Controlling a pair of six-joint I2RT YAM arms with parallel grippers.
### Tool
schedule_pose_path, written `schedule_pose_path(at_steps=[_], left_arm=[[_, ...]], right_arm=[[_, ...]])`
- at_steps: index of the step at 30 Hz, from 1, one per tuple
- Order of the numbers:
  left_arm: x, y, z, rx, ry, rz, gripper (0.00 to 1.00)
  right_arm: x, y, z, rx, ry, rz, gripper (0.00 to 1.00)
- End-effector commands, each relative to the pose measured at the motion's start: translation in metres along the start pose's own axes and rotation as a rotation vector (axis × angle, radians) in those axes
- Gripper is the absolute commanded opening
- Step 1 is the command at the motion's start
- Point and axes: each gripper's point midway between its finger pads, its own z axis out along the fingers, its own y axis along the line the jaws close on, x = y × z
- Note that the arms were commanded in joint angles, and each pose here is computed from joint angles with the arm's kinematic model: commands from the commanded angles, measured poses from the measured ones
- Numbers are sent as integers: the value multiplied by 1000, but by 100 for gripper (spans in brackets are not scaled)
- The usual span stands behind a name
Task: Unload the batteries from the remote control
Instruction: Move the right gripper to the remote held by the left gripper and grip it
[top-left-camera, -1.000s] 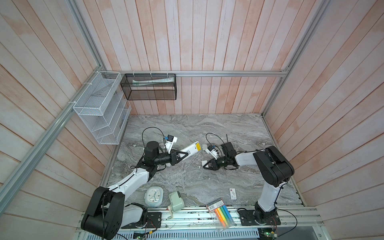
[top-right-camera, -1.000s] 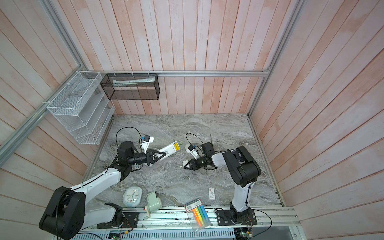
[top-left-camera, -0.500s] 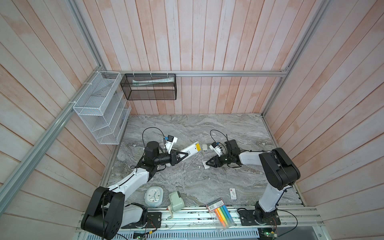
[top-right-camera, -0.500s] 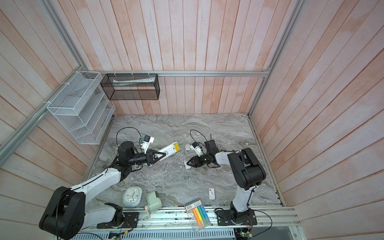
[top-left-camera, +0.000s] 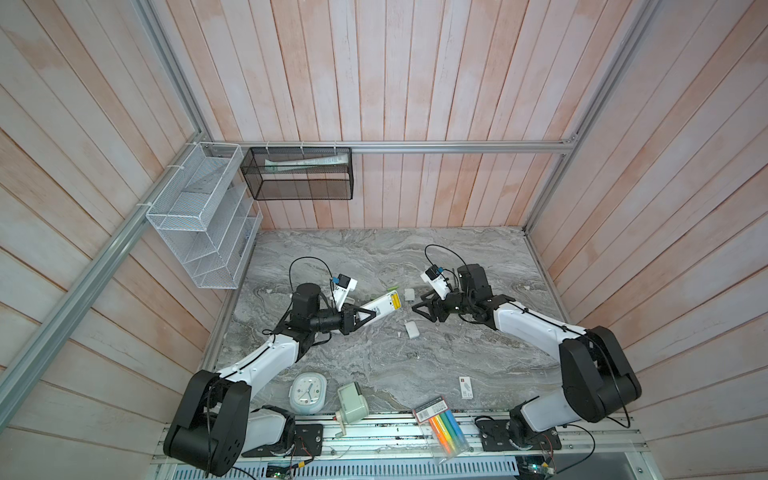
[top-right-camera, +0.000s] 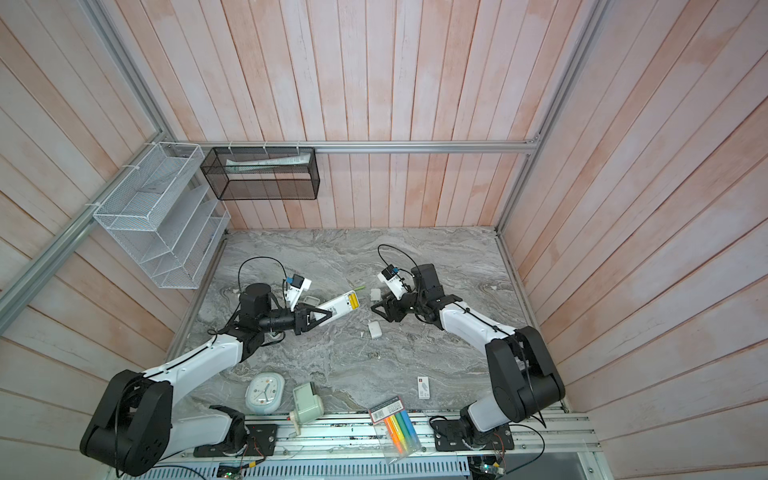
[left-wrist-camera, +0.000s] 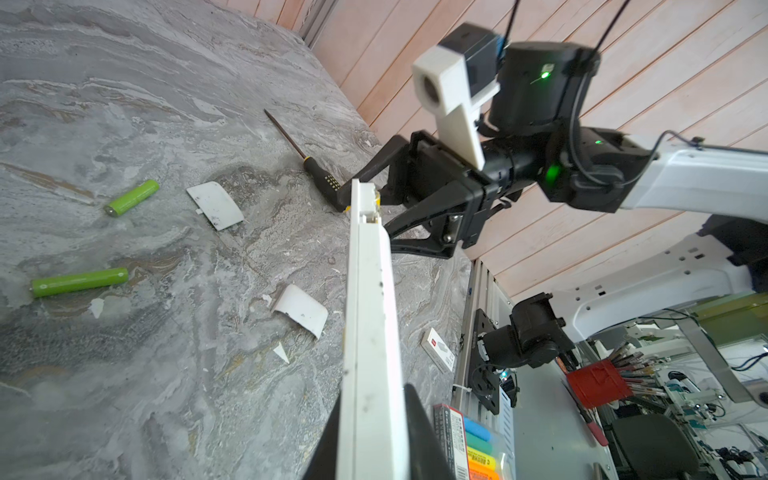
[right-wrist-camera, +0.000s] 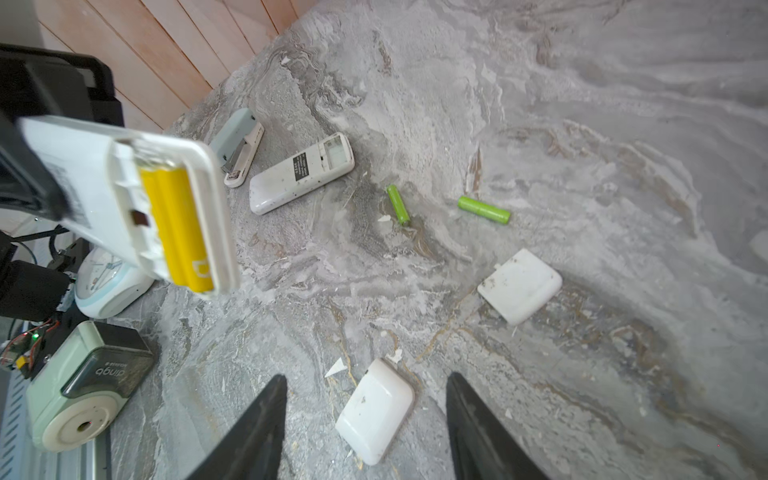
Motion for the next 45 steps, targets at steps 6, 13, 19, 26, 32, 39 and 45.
schedule_pose_path(at_steps=[6,13,19,26,32,39,45], left_arm=[[-1,3,4,10,52,59,9],[0,5,6,20,68,52,8],[-1,1,6,38,73,55,9],[2,1,6,45,82,44,9],[3,1,7,53,83,34,8],[3,1,7,58,83,25,9],[4,2,9,64,85,17,9]], right_arm=[[-11,14,-3,163,51,-430,72],[-16,41,-7,265,-6,-844,85],[-20,76,-8,201,-114,-1067,98],[-25,84,14,154,-89,-1135,98],[-27,96,36,78,-74,-1159,96],[-27,100,58,10,-20,-1134,87],[-23,103,68,-13,12,-1132,81]])
